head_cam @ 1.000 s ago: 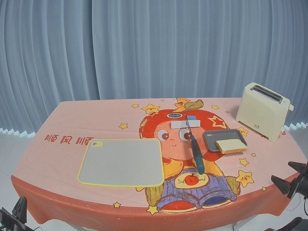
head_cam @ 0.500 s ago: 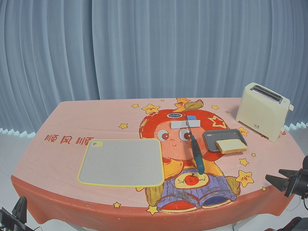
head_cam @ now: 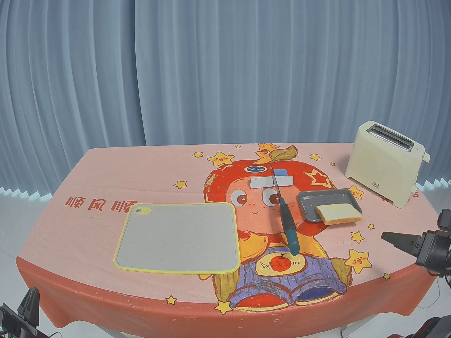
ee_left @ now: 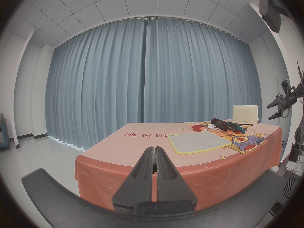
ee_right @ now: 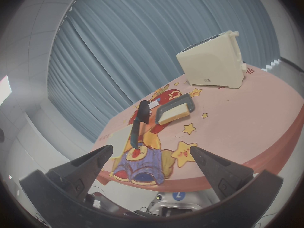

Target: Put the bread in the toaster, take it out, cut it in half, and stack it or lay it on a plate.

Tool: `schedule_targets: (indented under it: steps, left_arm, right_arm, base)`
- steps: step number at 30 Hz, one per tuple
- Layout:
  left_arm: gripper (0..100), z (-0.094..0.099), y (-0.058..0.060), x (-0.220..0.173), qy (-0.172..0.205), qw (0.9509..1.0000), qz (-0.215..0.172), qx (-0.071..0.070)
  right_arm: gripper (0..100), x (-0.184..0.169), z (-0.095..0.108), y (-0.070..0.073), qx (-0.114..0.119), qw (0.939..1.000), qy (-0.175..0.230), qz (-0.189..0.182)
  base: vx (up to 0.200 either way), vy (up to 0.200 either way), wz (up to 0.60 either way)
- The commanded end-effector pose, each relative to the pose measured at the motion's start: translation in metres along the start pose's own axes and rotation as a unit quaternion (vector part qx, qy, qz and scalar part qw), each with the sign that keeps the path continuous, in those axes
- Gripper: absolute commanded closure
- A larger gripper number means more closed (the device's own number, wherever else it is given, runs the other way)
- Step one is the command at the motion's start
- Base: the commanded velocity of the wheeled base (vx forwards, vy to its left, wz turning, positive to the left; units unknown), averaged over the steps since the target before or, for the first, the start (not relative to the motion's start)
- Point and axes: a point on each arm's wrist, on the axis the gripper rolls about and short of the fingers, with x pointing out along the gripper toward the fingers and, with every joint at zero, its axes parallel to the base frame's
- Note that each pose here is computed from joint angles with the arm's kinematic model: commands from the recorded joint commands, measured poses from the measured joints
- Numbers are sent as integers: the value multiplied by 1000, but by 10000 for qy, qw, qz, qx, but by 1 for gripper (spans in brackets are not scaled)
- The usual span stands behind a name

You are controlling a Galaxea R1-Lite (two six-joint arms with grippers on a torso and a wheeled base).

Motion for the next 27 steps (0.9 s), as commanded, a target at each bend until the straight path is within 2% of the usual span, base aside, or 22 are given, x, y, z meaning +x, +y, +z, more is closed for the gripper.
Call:
schedule_targets:
  steps: [1, 9, 13, 17, 21, 22, 27]
  left_arm:
    - [100, -5, 0, 1, 60, 10000, 4, -1]
    - [100, -5, 0, 1, 68, 10000, 4, -1]
    - [100, -5, 0, 1, 60, 10000, 4, -1]
    - [100, -5, 0, 1, 68, 10000, 4, -1]
    - [100, -5, 0, 1, 68, 10000, 4, -1]
    - [100, -5, 0, 1, 68, 10000, 4, -1]
    - [100, -5, 0, 1, 60, 10000, 4, -1]
  right_arm:
    - [0, 13, 3, 5, 222, 9995, 191, 137]
    - [0, 31, 8, 14, 995, 9940, 265, 372]
    - [0, 38, 6, 15, 1240, 9906, 478, 339]
    - [0, 44, 4, 15, 1378, 9873, 701, 364]
    - [0, 45, 7, 18, 1579, 9827, 755, 604]
    - [0, 45, 9, 20, 1776, 9783, 764, 746]
    - [0, 50, 14, 23, 2096, 9703, 808, 897]
  base:
    - [0, 0, 0]
    - [0, 0, 0]
    - [0, 0, 0]
    - [0, 0, 0]
    - [0, 0, 0]
    - [0, 0, 0]
    - [0, 0, 0]
